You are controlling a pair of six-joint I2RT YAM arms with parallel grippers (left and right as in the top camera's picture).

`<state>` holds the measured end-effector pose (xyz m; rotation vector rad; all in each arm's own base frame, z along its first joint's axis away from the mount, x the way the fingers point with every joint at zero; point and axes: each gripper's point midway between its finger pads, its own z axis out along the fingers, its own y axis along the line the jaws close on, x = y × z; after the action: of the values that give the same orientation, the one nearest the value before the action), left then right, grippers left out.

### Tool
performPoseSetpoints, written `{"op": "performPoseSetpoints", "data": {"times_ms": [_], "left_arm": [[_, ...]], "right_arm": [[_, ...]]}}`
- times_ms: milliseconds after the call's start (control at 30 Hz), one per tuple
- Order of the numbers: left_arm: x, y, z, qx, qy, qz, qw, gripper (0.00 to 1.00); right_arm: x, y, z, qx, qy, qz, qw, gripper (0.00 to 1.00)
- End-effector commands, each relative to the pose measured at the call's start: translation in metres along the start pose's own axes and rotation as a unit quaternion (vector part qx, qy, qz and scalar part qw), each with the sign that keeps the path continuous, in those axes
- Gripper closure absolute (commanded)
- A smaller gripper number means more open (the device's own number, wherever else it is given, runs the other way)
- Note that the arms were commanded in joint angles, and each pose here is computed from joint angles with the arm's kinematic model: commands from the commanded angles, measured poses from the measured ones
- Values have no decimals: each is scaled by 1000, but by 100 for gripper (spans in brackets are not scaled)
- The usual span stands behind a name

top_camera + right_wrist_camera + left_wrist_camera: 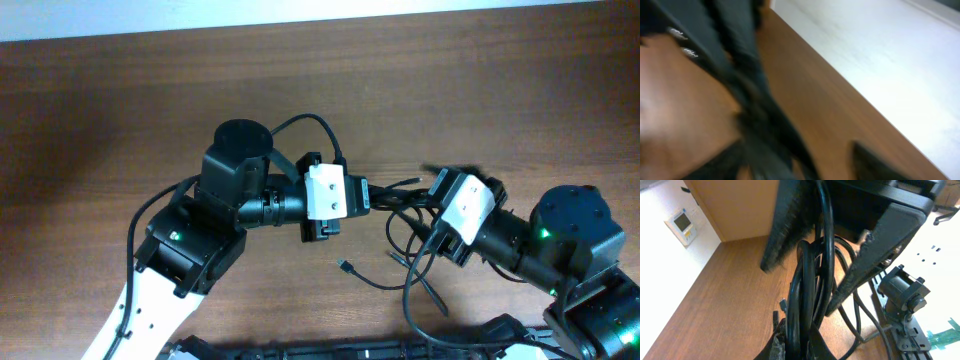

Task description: Untangle cables

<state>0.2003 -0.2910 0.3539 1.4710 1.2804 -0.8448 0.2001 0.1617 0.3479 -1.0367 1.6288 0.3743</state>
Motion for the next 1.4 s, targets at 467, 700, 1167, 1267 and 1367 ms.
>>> {"op": "performPoseSetpoints", "data": {"times_ms": [467,700,1167,1267,1367], "left_arm": [[-8,47,-27,-168,11,-136,976,34],[-3,50,-24,-172,18,-140,975,34],[2,54,-9,-148,14,-147,978,44],[-14,45,-6,-112,-17,-131,985,46],[-29,18,-3,-32,-46,-62,997,56]], "right_arm": [[-4,-29,-5,82,3,-4,997,96],[-25,-2,-3,-2,-52,-14,999,96],[-35,17,-6,-57,-80,-11,995,96],[-35,17,-6,-57,-80,-11,995,96],[-35,17,-6,-56,-80,-11,995,96]]}}
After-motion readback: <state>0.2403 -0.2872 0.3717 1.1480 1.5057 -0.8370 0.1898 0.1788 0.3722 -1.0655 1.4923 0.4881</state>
